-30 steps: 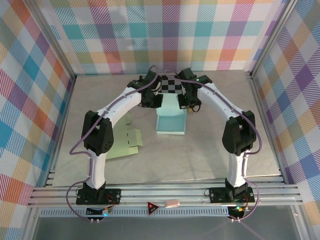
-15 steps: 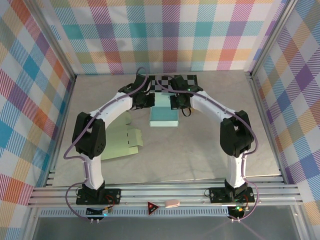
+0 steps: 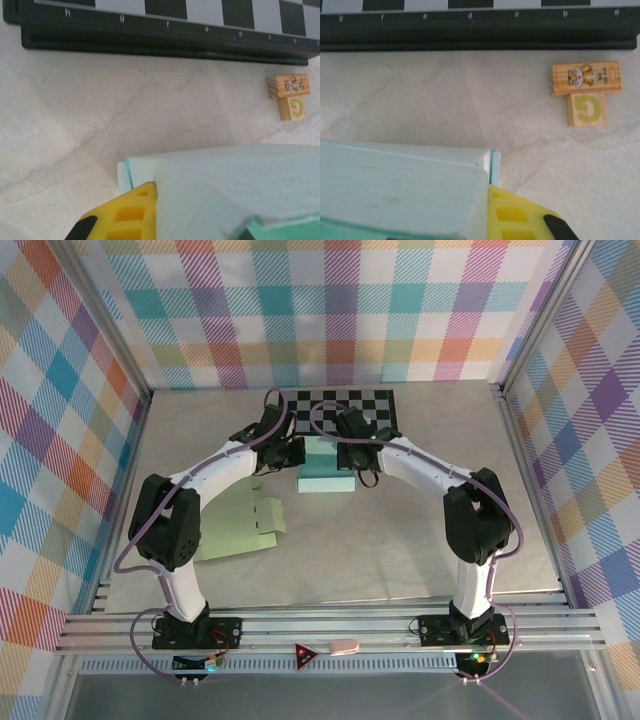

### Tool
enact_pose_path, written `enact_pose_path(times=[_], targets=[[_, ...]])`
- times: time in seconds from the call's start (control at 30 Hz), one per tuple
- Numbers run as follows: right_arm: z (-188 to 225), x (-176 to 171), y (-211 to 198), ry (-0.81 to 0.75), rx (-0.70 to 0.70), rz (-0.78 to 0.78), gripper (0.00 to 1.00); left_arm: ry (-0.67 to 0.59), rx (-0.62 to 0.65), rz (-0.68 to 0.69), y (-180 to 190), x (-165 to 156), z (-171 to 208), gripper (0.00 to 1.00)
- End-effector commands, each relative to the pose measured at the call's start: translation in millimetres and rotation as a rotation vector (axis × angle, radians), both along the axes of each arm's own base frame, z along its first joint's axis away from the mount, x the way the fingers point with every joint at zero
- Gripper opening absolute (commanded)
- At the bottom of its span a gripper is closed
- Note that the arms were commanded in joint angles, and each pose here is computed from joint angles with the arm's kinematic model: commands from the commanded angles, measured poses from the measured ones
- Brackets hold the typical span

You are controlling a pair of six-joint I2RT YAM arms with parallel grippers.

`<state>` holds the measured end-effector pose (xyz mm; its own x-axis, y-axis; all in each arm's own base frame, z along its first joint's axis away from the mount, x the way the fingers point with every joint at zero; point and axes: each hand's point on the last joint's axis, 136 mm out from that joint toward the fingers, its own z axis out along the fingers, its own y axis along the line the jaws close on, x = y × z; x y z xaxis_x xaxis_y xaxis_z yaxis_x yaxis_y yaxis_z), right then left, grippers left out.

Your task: Fold the paper box

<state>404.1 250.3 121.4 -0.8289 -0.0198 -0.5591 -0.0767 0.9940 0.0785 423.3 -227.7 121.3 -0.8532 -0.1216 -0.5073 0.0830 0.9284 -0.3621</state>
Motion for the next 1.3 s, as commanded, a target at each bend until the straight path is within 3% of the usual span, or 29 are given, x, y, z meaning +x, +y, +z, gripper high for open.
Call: enact_pose_path(times=[0.0, 0.23, 0.5, 0.7, 0.87, 1.13, 1.27], targets=[[19, -3, 9, -0.090, 0.061, -0.012, 0.00, -0.002, -0.111, -0.022, -16, -16, 12, 0.00], [15, -14, 9, -0.108, 0.053, 0.009, 0.00, -0.006, -0.129, -0.038, -21, -31, 5, 0.00], [14, -30, 4, -0.034, 0.048, 0.002, 0.00, 0.032, -0.059, -0.032, -15, -45, -17, 0.00], [25, -46, 6, 0.061, 0.102, -0.025, 0.24, 0.027, 0.010, -0.014, -7, -47, -25, 0.00], [44, -65, 15, 0.141, 0.233, -0.065, 0.43, 0.045, 0.047, -0.009, -5, -52, -30, 0.00], [67, -91, 11, 0.233, 0.385, -0.203, 0.51, 0.041, 0.071, -0.004, -6, -51, -29, 0.00], [90, -94, -5, 0.203, 0.460, -0.376, 0.58, 0.033, 0.072, -0.004, -8, -52, -26, 0.00]])
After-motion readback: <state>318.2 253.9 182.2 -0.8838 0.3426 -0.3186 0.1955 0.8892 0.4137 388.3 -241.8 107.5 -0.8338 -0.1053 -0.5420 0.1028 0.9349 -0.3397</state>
